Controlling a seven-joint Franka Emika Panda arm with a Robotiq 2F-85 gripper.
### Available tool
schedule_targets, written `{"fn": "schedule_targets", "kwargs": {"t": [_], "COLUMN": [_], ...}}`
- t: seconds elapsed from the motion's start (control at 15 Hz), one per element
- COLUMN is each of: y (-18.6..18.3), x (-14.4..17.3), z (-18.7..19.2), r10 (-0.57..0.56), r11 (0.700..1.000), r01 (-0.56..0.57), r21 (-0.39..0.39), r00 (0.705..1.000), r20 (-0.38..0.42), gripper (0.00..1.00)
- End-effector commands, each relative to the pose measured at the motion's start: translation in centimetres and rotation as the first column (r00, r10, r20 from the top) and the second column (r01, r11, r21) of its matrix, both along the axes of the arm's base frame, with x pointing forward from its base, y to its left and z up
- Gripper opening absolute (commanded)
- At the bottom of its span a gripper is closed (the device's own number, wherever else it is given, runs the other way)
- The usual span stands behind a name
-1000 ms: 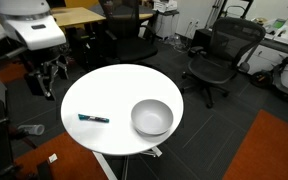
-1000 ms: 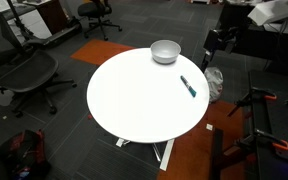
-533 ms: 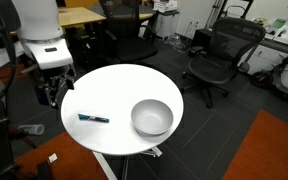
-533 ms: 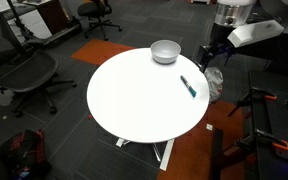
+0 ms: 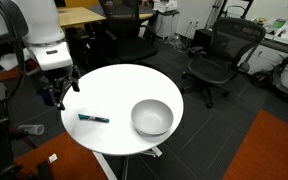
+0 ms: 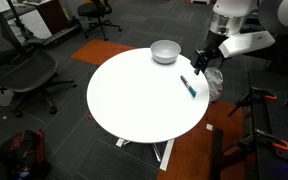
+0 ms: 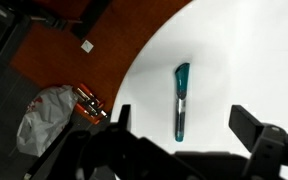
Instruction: Pick up the marker and move it to the left
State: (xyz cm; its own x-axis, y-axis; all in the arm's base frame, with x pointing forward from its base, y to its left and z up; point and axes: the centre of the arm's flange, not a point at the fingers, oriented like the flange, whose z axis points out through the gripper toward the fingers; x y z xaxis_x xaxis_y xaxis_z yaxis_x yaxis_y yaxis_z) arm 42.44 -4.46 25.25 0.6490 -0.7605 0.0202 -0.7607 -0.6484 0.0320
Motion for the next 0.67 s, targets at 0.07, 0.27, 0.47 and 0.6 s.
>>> {"fn": "schedule_targets", "kwargs": {"t": [0.07, 0.27, 0.47, 0.6], "y": [0.5, 0.3, -0.1, -0.5], "x": [0.6, 1.2, 1.9, 2.4], "z": [-2.0, -3.3, -4.6, -5.4], "r10": [-0.014, 0.006, 0.021, 0.021], "r11": [0.999, 0.999, 0.998, 0.999], "r01": [0.016, -0.002, -0.016, -0.016], "r21": [-0.037, -0.05, -0.054, -0.051], "r00": [0.999, 0.998, 0.996, 0.995], "r20": [0.041, 0.068, 0.086, 0.094], "gripper": [1.0, 1.0, 1.0, 1.0]}}
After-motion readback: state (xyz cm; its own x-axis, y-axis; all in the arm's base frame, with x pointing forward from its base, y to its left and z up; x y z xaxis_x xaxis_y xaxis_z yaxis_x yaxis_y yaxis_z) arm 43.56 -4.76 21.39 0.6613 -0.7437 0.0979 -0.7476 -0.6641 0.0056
